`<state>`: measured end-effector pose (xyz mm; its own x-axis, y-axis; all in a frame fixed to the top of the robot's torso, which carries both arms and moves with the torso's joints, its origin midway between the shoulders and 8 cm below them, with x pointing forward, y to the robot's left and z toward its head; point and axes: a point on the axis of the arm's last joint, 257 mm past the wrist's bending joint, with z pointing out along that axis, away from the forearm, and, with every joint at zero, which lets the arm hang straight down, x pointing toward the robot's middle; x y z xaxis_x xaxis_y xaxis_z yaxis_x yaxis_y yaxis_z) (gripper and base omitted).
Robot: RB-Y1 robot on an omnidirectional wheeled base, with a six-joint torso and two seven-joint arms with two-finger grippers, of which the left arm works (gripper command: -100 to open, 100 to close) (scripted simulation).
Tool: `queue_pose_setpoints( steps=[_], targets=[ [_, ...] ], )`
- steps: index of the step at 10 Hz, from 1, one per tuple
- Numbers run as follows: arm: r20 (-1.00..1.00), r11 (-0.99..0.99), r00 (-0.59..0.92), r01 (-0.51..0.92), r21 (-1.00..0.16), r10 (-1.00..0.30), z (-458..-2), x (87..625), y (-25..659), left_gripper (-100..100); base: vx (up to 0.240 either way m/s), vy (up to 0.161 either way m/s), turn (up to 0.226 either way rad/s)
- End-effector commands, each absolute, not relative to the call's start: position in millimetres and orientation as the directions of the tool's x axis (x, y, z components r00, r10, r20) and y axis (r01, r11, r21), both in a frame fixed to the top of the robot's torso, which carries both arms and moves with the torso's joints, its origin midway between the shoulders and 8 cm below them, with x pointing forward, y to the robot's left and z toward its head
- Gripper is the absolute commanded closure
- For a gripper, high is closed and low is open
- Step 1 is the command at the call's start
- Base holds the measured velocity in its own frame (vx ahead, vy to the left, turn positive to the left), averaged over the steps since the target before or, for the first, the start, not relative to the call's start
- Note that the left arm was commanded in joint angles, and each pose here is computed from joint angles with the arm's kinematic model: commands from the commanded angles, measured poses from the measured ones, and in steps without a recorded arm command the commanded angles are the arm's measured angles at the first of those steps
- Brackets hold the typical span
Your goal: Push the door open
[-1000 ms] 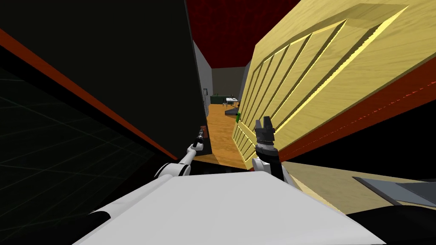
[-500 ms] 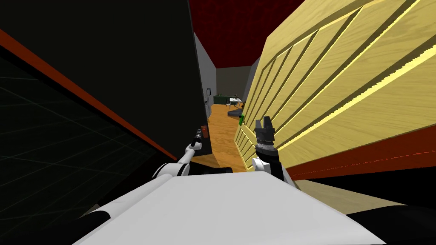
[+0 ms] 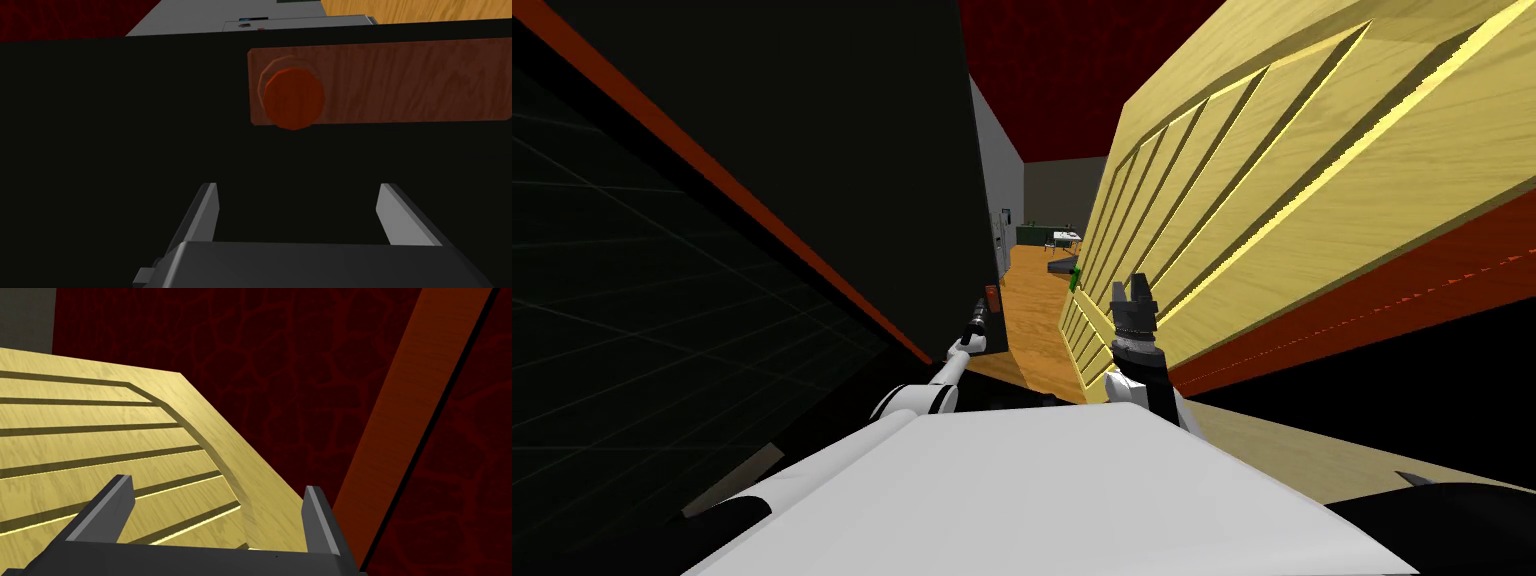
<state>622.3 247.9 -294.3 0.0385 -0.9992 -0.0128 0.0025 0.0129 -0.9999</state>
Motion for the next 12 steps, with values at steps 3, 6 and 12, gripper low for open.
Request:
queue_pose_setpoints(
  steps=[3, 6, 12],
  targets=[
    [-0.005, 0.005, 0.043, 0.001, -1.0, -0.999, -295, 622, 247, -100, -0.17, -0.109, 0.05],
    [-0.008, 0.008, 0.051, 0.005, -1.0, -0.999, -296, 620, 252, -100, 0.16, 0.001, -0.021],
    [-0.01, 0.011, 0.067, 0.017, -1.0, -0.998, -296, 616, 260, -100, 0.215, 0.009, -0.03]
  ],
)
